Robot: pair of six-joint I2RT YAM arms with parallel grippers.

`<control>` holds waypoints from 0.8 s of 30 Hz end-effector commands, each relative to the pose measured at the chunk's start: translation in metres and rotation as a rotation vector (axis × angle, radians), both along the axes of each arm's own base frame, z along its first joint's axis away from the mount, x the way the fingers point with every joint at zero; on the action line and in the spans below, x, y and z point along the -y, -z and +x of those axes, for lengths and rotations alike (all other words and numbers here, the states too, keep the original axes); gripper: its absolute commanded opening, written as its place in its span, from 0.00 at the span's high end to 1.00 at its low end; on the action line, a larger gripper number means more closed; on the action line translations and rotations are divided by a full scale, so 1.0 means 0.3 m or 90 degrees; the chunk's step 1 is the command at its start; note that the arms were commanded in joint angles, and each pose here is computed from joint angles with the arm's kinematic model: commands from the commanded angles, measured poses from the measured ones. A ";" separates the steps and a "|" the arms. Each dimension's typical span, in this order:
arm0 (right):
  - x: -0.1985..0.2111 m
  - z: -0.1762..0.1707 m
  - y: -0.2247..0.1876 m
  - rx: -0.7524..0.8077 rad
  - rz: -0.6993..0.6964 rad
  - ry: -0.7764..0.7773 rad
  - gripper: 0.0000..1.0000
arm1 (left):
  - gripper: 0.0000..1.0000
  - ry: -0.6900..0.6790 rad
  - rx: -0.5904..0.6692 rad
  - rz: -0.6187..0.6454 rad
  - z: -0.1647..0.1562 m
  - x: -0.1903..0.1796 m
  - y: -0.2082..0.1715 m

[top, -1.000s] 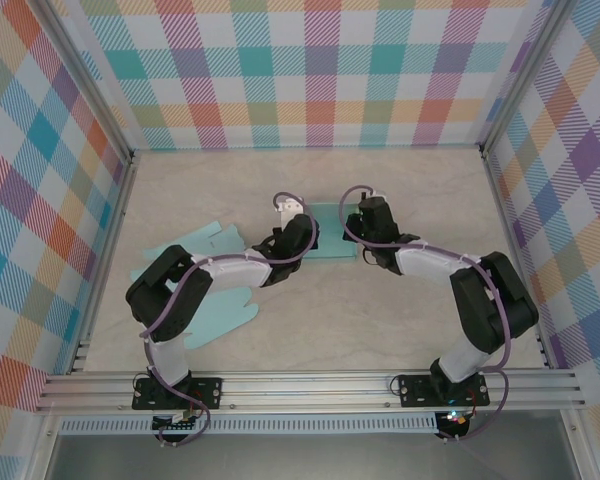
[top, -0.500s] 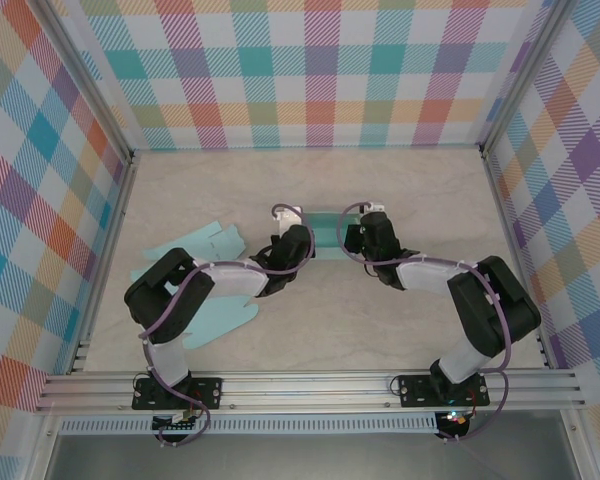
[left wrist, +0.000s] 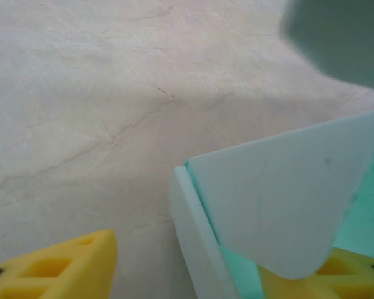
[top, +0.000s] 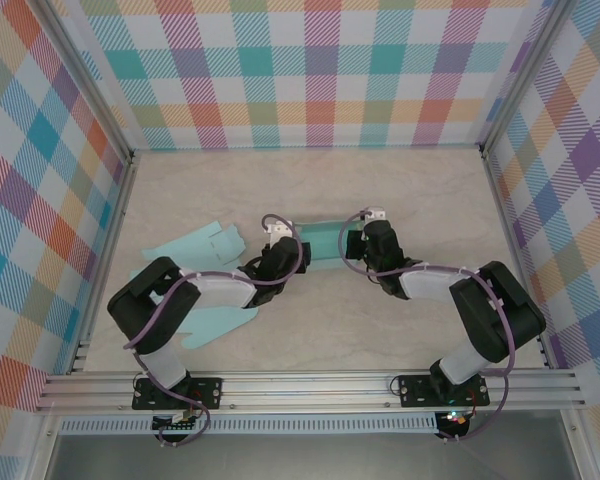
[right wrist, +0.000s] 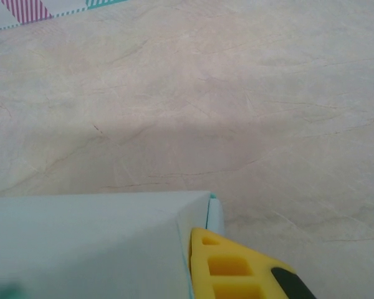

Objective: Fold the paper box

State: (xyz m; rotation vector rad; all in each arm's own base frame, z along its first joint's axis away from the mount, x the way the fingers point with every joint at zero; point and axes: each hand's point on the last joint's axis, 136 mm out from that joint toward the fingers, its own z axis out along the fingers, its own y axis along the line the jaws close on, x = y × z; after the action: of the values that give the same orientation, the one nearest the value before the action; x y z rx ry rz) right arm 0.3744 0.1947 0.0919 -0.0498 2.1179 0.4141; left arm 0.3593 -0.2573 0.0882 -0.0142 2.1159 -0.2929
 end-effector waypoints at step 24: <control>-0.006 -0.105 0.128 -0.088 -0.078 -0.044 0.79 | 0.01 -0.002 0.030 -0.080 -0.183 -0.146 -0.305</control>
State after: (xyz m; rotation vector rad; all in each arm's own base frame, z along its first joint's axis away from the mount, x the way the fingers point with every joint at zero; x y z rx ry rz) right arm 0.3500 0.1958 0.0621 -0.1314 2.2302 0.3621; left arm 0.3072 -0.2187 0.1639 -0.0631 2.0550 -0.4454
